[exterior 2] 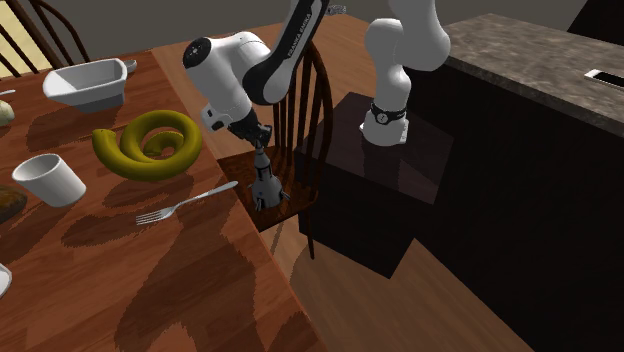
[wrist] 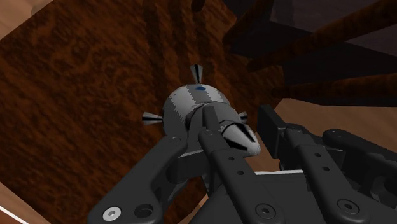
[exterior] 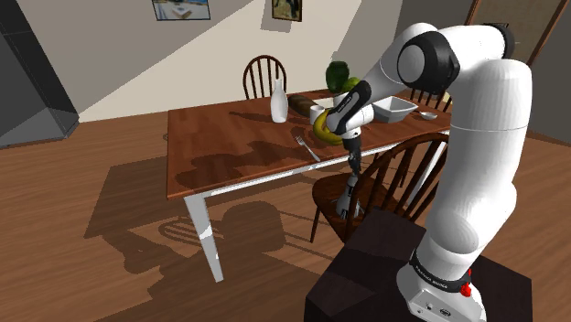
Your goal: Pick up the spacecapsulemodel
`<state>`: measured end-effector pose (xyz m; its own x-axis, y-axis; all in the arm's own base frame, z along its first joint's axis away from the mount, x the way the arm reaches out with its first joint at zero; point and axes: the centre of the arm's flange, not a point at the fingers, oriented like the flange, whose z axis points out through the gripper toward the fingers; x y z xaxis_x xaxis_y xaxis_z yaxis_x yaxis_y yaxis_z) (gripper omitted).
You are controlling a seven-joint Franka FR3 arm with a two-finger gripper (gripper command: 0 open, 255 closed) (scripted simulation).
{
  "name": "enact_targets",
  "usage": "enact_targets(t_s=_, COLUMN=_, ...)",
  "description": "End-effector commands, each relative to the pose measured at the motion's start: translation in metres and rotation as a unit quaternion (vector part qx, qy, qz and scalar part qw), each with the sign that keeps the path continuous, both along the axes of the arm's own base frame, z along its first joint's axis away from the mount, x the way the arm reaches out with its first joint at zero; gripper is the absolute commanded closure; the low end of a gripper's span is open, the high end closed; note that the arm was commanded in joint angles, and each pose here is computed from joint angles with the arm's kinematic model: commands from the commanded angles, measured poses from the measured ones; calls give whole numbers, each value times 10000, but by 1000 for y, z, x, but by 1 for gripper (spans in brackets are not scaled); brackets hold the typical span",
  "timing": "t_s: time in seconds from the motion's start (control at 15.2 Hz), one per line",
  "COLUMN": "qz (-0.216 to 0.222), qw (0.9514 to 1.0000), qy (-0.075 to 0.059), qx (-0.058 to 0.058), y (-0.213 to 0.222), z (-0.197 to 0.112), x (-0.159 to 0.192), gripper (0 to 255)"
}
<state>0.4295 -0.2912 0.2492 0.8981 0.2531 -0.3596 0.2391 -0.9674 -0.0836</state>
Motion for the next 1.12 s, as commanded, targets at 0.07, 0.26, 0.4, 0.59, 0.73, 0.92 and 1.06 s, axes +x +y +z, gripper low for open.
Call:
enact_targets(t_s=0.07, qz=-1, qw=10000, qy=4, qx=1, y=0, z=10, x=-1, gripper=255)
enact_targets(t_s=0.26, qz=-1, qw=10000, qy=4, qx=1, y=0, z=26, x=-1, gripper=255)
enact_targets(t_s=0.4, qz=-1, qw=10000, qy=4, qx=1, y=0, z=36, x=-1, gripper=255)
enact_targets(t_s=0.59, qz=-1, qw=10000, qy=4, qx=1, y=0, z=52, x=-1, gripper=255)
enact_targets(t_s=0.73, qz=-1, qw=10000, qy=4, qx=1, y=0, z=63, x=-1, gripper=255)
enact_targets(t_s=0.92, qz=-1, qw=10000, qy=4, qx=1, y=0, z=79, x=-1, gripper=255)
enact_targets(t_s=1.06, qz=-1, qw=10000, qy=4, qx=1, y=0, z=79, x=-1, gripper=255)
